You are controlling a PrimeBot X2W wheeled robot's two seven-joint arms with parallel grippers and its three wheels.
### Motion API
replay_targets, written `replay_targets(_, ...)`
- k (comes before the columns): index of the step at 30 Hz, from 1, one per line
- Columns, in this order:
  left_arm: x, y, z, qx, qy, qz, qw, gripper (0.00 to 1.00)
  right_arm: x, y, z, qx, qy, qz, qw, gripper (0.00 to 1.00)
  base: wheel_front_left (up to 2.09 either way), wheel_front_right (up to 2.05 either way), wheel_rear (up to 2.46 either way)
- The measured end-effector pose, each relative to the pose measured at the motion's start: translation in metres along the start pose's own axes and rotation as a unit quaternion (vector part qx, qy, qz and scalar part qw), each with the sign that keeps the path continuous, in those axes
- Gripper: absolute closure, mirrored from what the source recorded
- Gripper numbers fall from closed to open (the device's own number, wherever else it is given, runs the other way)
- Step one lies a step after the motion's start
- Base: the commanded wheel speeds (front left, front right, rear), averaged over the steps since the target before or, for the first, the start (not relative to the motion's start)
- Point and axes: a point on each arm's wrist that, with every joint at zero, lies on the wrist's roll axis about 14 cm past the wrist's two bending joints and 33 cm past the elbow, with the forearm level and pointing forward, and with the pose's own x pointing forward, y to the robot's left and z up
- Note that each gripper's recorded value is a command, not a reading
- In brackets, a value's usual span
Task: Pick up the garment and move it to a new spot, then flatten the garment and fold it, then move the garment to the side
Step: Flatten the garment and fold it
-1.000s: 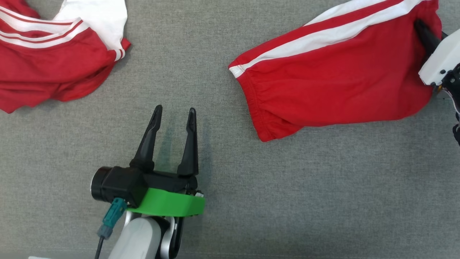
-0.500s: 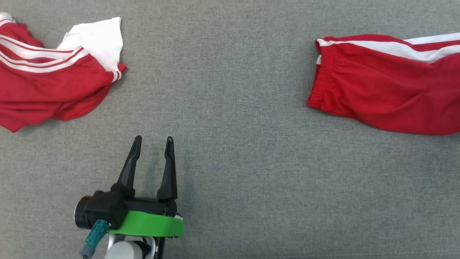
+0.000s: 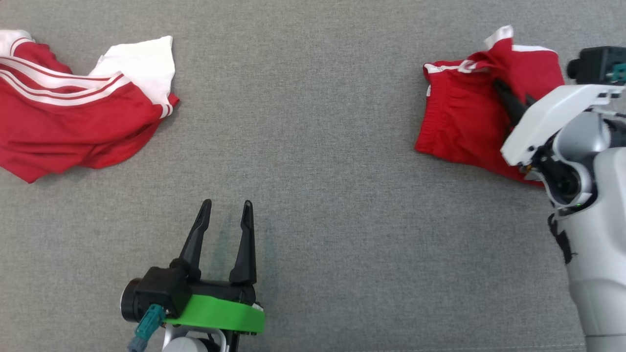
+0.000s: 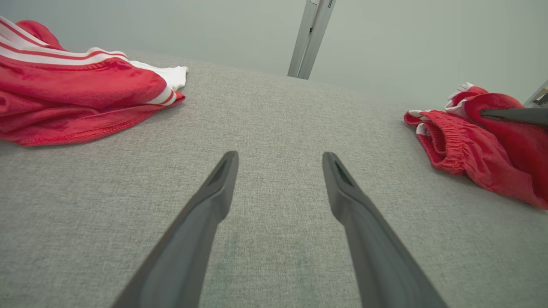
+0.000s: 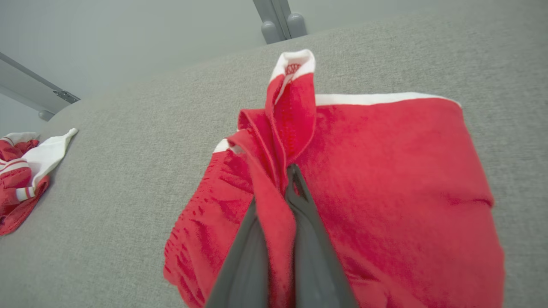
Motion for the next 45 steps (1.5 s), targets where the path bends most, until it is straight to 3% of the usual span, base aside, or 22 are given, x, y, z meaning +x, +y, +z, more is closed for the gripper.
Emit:
replay_targets(5, -0.003, 0.003, -0.001, 0.003, 0.003, 0.006, 1.000, 0.00, 0.009, 0.034, -0.017, -0.012, 0.004, 0.028, 1.000, 1.00, 0.00, 0.00, 0.00)
replay_targets(12, -0.010, 0.007, -0.004, 0.001, 0.008, 0.015, 1.000, 0.00, 0.017, 0.047, -0.017, -0.008, -0.009, 0.032, 0.999, 0.98, 0.00, 0.00, 0.00)
replay_targets(14, -0.012, 0.008, -0.004, 0.000, 0.010, 0.018, 1.000, 0.00, 0.017, 0.054, -0.013, -0.006, -0.021, 0.041, 0.999, 0.15, 0.00, 0.00, 0.00)
replay_targets(15, -0.013, 0.008, -0.005, -0.001, 0.010, 0.019, 1.000, 0.00, 0.017, 0.059, -0.012, 0.000, -0.025, 0.048, 0.999, 0.00, 0.00, 0.00, 0.00)
replay_targets(22, -0.017, 0.006, -0.004, -0.001, 0.010, 0.018, 1.000, 0.00, -0.001, 0.101, -0.008, 0.011, -0.049, 0.118, 0.992, 0.00, 0.00, 0.00, 0.00)
replay_targets(29, -0.027, 0.009, 0.001, 0.008, 0.003, 0.021, 1.000, 0.00, -0.046, 0.095, 0.010, -0.088, -0.138, 0.125, 0.979, 0.00, 0.00, 0.00, 0.00)
replay_targets(35, -0.043, 0.012, 0.005, 0.013, -0.003, 0.025, 1.000, 0.00, -0.088, 0.067, 0.021, -0.118, -0.219, 0.086, 0.965, 0.00, 0.00, 0.00, 0.00)
replay_targets(45, -0.075, 0.013, 0.019, 0.023, -0.029, 0.025, 0.999, 0.00, -0.161, -0.031, 0.011, -0.161, -0.267, -0.073, 0.947, 0.00, 0.00, 0.00, 0.00)
